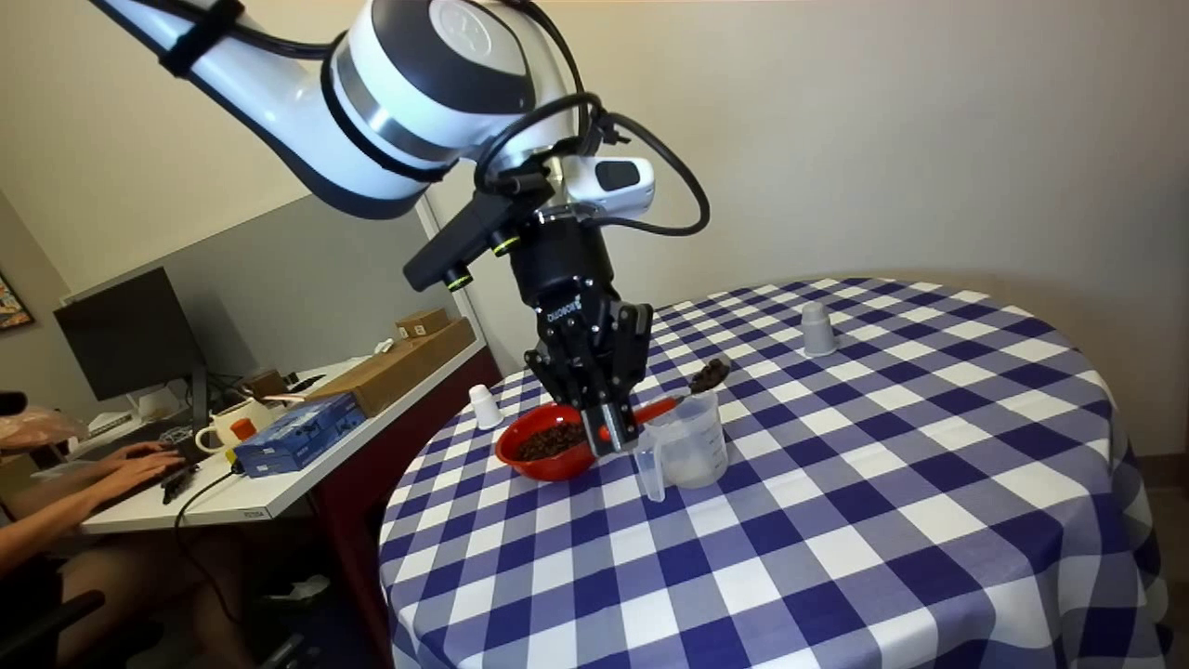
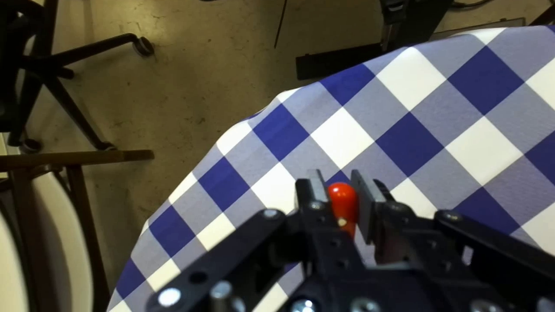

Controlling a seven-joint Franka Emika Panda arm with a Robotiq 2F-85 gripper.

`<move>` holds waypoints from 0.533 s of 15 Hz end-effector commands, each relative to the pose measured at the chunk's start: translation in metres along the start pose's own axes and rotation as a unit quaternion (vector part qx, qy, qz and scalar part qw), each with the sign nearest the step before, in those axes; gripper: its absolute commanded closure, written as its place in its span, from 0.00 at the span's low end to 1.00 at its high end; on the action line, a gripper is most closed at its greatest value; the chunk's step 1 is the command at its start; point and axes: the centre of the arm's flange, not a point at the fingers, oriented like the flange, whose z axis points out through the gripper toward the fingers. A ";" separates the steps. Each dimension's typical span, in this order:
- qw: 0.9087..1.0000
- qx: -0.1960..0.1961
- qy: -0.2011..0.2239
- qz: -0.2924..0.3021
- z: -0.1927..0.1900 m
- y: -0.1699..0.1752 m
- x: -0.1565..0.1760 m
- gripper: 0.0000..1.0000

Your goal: Use the spoon to put some of the contents from the red bowl into the clear jug

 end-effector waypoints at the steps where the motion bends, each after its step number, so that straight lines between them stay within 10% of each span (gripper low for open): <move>1: 0.999 -0.039 0.019 0.003 0.006 -0.006 -0.004 0.90; 8: 0.996 -0.077 0.030 -0.021 0.007 -0.032 -0.010 0.90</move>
